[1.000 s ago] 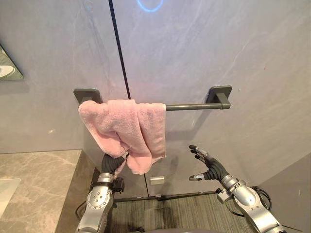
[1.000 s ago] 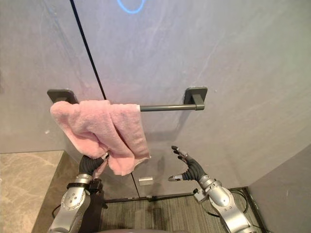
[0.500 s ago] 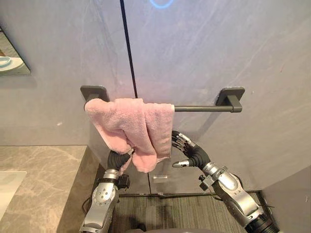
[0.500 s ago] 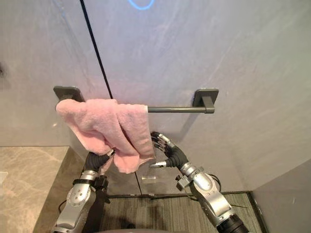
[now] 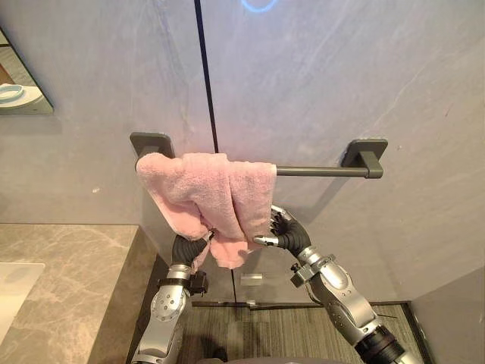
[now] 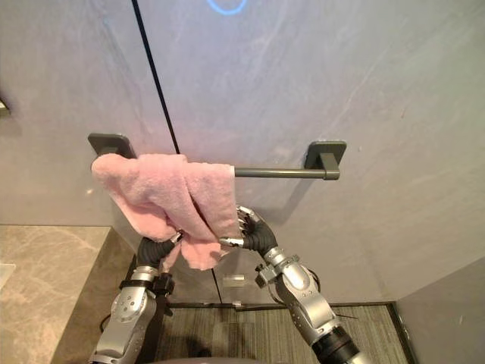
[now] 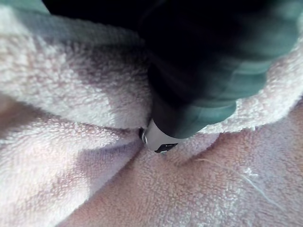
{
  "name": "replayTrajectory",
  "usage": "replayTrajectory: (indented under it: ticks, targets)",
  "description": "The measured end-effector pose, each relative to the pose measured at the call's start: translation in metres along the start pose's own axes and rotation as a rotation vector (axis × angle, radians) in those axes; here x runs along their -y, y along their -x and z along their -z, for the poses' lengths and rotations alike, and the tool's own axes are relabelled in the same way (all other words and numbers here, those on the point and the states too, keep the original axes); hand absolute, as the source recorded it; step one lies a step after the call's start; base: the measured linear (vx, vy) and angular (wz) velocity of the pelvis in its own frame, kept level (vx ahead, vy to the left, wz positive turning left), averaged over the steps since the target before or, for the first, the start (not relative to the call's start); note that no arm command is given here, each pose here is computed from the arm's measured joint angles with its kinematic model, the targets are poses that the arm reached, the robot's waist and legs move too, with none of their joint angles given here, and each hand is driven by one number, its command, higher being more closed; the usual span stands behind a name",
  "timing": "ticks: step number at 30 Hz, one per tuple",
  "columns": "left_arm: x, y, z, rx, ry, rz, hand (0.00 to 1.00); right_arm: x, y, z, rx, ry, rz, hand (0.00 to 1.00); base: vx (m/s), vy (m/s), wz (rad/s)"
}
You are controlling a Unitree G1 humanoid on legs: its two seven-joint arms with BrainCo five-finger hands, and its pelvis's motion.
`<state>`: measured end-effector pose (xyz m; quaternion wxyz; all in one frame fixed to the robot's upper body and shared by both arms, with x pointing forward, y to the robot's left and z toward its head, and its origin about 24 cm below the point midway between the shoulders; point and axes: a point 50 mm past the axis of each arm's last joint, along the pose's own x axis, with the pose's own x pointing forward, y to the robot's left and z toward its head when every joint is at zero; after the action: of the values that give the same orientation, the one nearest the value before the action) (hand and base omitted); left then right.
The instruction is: Organize washtable
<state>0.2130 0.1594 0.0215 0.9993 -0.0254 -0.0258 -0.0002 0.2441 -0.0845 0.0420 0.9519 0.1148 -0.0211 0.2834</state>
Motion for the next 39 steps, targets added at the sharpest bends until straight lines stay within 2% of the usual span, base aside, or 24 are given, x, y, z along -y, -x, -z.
replayTrajectory:
  ticks: [10,19,23,34,39]
  targets:
    - [0.000,0.000,0.000,-0.002,0.015,-0.003,1.00,-0.007,-0.004,0.002,0.001,-0.004,-0.019,1.00,-0.02,-0.001,0.01]
    - [-0.001,0.000,0.000,-0.001,0.014,-0.005,1.00,-0.001,-0.005,-0.002,0.018,0.020,0.009,1.00,0.00,0.000,0.00]
    - [-0.002,0.000,0.000,-0.001,0.014,-0.007,1.00,0.009,-0.003,-0.006,0.023,0.080,0.059,1.00,-0.01,0.000,0.00]
    - [0.001,0.000,-0.001,0.007,0.024,0.021,1.00,0.027,0.004,-0.013,0.052,0.112,0.164,1.00,0.00,0.000,0.00]
    - [-0.015,0.000,-0.003,0.021,0.022,-0.062,1.00,0.046,0.019,-0.024,0.104,0.116,0.279,1.00,0.00,-0.003,0.02]
